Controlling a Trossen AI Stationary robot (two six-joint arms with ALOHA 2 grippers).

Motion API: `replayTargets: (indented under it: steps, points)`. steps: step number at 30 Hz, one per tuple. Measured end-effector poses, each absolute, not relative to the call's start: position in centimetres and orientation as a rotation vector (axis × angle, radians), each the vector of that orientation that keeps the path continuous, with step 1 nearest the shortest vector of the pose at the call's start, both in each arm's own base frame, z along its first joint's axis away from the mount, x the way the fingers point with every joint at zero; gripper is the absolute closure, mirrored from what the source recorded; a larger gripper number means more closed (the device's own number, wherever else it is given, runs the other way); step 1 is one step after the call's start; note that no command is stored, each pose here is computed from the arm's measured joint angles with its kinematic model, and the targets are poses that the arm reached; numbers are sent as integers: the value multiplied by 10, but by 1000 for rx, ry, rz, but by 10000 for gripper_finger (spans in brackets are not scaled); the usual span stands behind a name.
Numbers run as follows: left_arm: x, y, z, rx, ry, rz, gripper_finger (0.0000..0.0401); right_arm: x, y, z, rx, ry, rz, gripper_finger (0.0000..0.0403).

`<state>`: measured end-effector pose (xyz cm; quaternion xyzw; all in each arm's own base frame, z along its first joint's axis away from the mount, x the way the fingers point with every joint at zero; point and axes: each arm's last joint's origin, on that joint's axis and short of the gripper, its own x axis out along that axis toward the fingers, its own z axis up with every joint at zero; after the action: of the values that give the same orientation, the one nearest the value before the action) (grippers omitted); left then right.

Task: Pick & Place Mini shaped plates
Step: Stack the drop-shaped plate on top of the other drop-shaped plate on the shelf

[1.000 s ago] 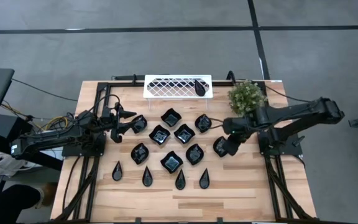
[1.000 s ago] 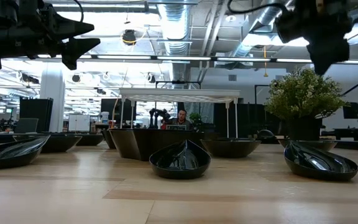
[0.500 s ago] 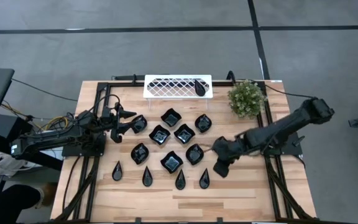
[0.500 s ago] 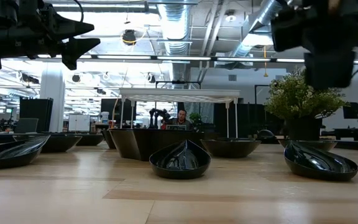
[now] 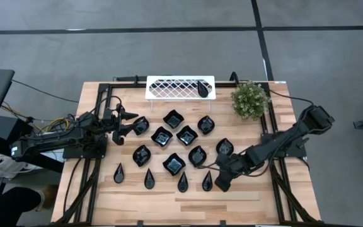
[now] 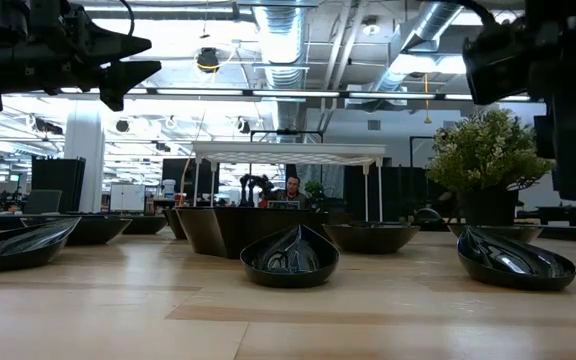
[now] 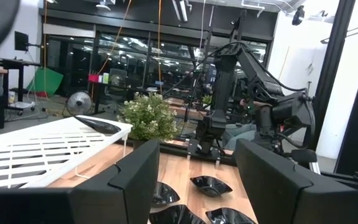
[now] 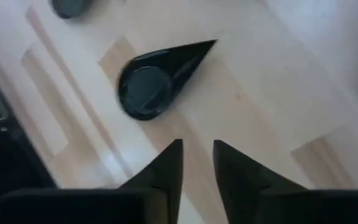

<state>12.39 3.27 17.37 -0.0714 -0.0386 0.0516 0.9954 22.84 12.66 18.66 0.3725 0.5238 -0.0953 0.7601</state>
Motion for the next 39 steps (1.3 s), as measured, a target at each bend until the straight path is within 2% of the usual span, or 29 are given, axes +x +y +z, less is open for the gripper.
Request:
replayTargets:
  steps: [8, 18, 39]
  points:
    - [124, 33, 174, -147, -78, 102, 187, 234, 127, 182, 832, 1080, -283, 270]
    - [124, 31, 174, -145, -74, 57, 187, 252, 137, 160, 860, 1066, -247, 235]
    - [124, 31, 174, -144, -74, 57, 187, 256, 135, 151, 852, 1079, -277, 254]
